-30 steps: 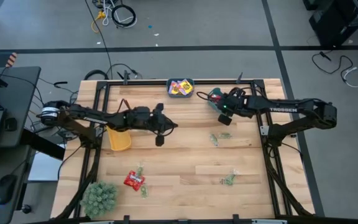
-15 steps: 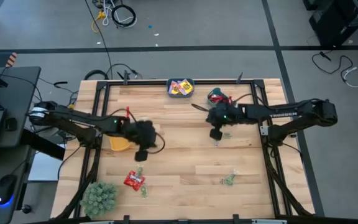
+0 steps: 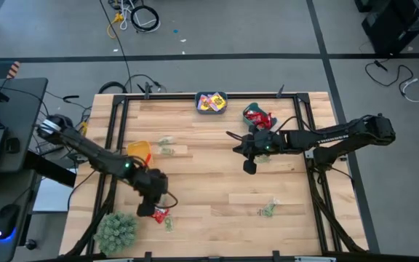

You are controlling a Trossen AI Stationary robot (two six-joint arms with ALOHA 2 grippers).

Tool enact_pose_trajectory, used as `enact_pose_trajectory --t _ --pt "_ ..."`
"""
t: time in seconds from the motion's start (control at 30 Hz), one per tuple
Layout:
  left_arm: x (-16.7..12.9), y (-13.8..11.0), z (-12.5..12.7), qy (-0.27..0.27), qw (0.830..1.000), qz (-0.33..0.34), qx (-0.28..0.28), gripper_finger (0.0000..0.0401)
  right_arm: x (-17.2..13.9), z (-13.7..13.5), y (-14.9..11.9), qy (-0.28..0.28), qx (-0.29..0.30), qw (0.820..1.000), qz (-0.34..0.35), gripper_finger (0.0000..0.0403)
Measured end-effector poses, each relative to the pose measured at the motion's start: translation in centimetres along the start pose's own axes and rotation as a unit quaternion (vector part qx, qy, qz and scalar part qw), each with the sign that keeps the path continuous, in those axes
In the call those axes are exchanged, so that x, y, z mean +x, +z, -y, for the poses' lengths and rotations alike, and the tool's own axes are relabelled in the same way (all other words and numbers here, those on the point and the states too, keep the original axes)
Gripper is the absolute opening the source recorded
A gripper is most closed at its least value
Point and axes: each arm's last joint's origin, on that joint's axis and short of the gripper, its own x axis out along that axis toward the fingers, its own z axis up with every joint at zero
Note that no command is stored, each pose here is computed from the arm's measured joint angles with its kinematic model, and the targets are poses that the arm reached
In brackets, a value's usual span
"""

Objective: Sort candy
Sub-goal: Put the red candy into the green bin

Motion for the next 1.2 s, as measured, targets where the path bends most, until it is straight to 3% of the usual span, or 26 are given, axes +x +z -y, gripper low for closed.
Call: enact_pose_trajectory --t 0.23,0.57,1.0,1.1,1.2 --pt "1.7 -1.6 1.2 0.017 0.989 -0.052 -0.137 0.013 0.0 0.0 0.0 -0.001 -0.004 1.0 0.0 0.0001" --pt "3.9 -2.9 2.3 0.045 0.984 -0.099 -0.142 0.0191 0.0 0.0 0.0 -0.001 -0.009 1.0 0.0 0.0" --pt "6.4 -3.8 2.6 0.086 0.98 -0.129 -0.126 0.0191 0.0 0.0 0.0 -0.002 -0.01 1.0 -0.001 0.0001" --pt "6.3 -3.8 2.6 0.096 0.98 -0.126 -0.122 0.0169 0.0 0.0 0.0 -0.001 -0.01 1.0 -0.001 0.0001" --pt "6.2 -3.7 2.7 0.104 0.981 -0.125 -0.102 0.0119 0.0 0.0 0.0 -0.001 -0.01 1.0 0.0 0.0"
